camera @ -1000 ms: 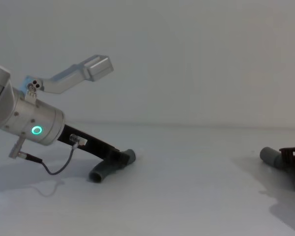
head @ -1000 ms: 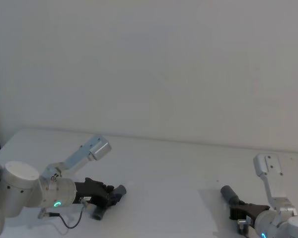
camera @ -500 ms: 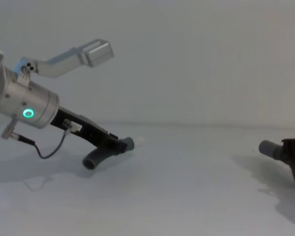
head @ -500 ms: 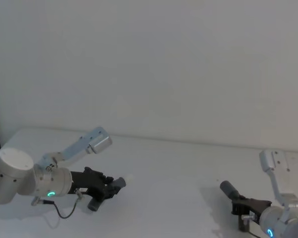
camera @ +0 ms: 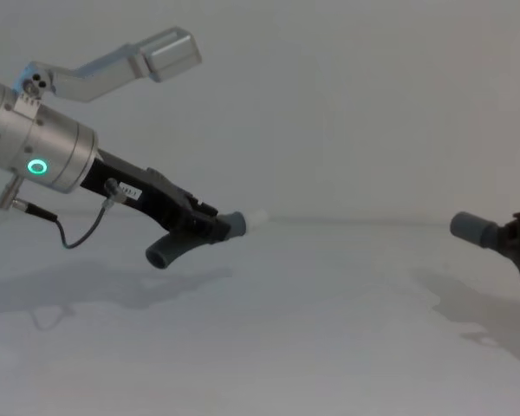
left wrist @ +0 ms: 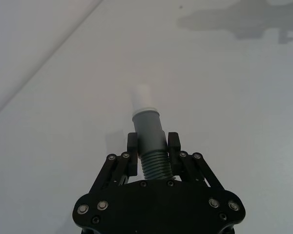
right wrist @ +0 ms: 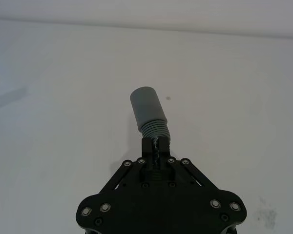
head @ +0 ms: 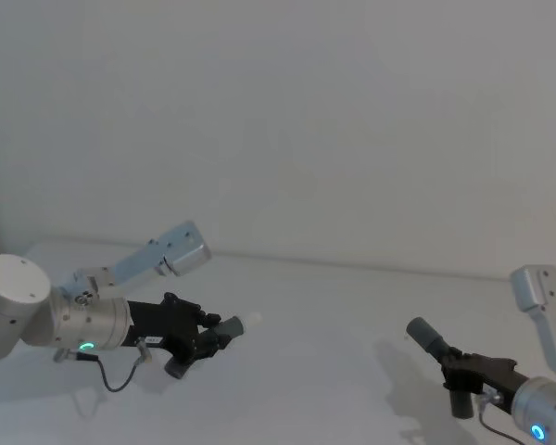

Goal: Use both hands to pick up one end of the pipe from the table, align the ends, and insert them.

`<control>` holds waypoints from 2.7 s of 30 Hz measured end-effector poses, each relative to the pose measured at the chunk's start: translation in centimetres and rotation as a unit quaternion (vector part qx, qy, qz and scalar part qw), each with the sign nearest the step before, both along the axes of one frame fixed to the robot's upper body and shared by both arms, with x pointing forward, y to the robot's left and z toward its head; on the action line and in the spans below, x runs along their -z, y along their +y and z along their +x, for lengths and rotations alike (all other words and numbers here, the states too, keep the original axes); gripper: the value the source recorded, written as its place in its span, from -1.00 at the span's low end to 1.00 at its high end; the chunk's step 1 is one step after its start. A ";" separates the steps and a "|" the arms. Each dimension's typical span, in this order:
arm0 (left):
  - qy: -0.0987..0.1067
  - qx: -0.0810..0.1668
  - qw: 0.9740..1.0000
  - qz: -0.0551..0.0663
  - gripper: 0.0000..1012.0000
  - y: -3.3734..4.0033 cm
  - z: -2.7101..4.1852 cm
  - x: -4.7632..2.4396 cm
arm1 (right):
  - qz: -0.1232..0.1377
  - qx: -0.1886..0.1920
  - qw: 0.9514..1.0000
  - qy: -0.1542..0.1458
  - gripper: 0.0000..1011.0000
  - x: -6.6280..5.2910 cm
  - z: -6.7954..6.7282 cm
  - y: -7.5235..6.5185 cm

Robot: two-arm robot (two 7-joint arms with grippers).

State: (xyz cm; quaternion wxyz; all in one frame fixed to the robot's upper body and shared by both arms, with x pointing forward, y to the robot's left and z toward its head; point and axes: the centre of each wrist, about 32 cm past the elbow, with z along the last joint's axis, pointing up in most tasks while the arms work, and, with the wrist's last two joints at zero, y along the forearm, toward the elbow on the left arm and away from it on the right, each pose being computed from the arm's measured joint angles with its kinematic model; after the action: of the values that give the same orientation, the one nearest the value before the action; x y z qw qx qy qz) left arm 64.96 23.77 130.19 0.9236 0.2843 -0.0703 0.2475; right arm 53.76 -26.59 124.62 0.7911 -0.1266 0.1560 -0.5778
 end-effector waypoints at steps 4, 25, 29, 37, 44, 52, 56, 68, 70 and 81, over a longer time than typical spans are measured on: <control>-0.009 0.016 1.000 -0.003 -0.35 0.15 0.04 -0.32 | 0.005 -0.024 1.000 -0.012 -0.88 0.0 -0.3 -0.9; -0.050 0.110 0.992 -0.020 -0.35 0.96 1.08 -2.27 | 0.015 -0.186 0.978 -0.091 -0.90 0.2 -1.1 -5.7; -0.054 0.128 0.990 -0.022 -0.35 1.00 1.41 -2.68 | 0.016 -0.219 0.970 -0.107 -0.90 0.3 -1.1 -6.5; -0.057 0.159 0.985 -0.023 -0.35 1.04 2.03 -3.50 | 0.017 -0.280 0.950 -0.141 -0.90 0.6 -1.1 -7.8; -0.058 0.192 0.979 -0.022 -0.35 0.98 2.60 -4.45 | 0.015 -0.325 0.930 -0.171 -0.90 0.7 -1.1 -8.8; -0.055 0.225 0.973 -0.021 -0.35 0.82 3.11 -5.20 | 0.012 -0.346 0.919 -0.187 -0.90 0.6 -1.1 -9.2; -0.054 0.240 0.969 -0.021 -0.35 0.69 3.30 -5.51 | 0.010 -0.349 0.917 -0.191 -0.90 0.6 -1.1 -9.2; -0.045 0.283 0.958 -0.017 -0.35 0.08 3.73 -6.30 | 0.007 -0.353 0.913 -0.207 -0.90 0.5 -1.2 -9.1; -0.044 0.288 0.957 -0.016 -0.35 -0.01 3.79 -6.37 | 0.006 -0.354 0.912 -0.210 -0.90 0.5 -1.3 -9.0; -0.035 0.307 0.951 -0.010 -0.35 -0.56 4.25 -6.85 | 0.009 -0.358 0.907 -0.223 -0.90 0.4 -1.6 -8.8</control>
State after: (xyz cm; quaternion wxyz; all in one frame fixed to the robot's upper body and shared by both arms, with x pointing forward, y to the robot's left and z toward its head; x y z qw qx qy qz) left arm 69.21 23.21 137.05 0.9547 0.2310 -0.1839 -0.0378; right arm 52.19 -35.44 124.21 0.9599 -0.0348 -0.0747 -0.2680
